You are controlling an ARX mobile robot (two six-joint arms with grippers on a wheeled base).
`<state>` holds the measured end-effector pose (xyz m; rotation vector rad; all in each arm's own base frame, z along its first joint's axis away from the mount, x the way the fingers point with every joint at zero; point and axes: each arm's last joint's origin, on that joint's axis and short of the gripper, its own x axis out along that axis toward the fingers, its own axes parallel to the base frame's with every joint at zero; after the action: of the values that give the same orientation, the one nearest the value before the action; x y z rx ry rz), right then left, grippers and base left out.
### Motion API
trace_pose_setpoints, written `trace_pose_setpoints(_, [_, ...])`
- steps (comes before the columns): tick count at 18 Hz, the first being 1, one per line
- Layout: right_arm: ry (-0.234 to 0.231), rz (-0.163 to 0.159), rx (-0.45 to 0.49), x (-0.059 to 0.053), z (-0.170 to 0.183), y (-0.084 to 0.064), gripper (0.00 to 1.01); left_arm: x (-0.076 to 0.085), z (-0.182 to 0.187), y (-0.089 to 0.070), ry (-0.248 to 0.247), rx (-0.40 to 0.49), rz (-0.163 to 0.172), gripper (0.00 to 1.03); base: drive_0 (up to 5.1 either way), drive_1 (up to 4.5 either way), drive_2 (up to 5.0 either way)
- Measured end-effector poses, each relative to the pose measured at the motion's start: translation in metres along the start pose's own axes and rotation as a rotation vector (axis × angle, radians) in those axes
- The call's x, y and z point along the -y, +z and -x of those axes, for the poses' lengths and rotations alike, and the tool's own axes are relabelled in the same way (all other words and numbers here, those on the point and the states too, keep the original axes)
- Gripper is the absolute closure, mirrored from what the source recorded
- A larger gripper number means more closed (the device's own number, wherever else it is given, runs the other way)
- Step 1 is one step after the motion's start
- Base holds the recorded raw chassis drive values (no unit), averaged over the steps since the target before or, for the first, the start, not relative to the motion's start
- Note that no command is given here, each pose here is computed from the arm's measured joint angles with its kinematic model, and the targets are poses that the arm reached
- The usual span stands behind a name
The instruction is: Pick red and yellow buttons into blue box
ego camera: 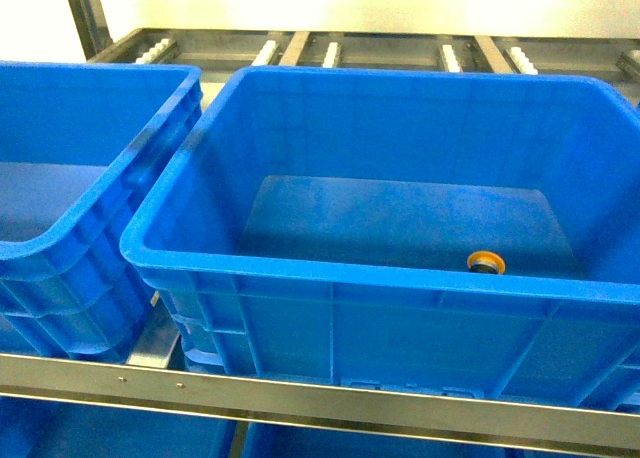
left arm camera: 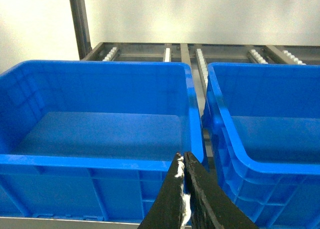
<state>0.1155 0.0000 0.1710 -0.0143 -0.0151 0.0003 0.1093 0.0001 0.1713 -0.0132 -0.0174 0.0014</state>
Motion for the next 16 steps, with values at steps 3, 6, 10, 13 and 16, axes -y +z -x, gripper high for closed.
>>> trace_pose_setpoints(3, [0.000, 0.000, 0.000, 0.000, 0.004, 0.000, 0.99, 0.000, 0.007, -0.005, 0.001, -0.040, 0.000, 1.01, 0.0, 0.00, 0.0])
trace_pose_setpoints(6, [0.001, 0.000, -0.002, 0.000, 0.006, 0.000, 0.99, 0.000, 0.012, -0.002, 0.003, -0.008, 0.000, 1.01, 0.0, 0.00, 0.0])
trace_pose_setpoints(10, [0.000, 0.000, -0.050, 0.000, 0.013, -0.006, 0.99, 0.000, 0.012, -0.004, -0.001, -0.019, 0.000, 1.01, 0.0, 0.00, 0.0])
trace_pose_setpoints(13, [0.000, 0.000, -0.003, 0.000, 0.018, -0.002, 0.99, 0.000, 0.012, -0.004, -0.003, -0.017, -0.001, 1.01, 0.0, 0.00, 0.0])
trace_pose_setpoints(16, [0.000, 0.000, -0.010, 0.000, 0.018, -0.004, 0.99, 0.000, 0.012, -0.004, -0.001, -0.017, -0.002, 1.01, 0.0, 0.00, 0.0])
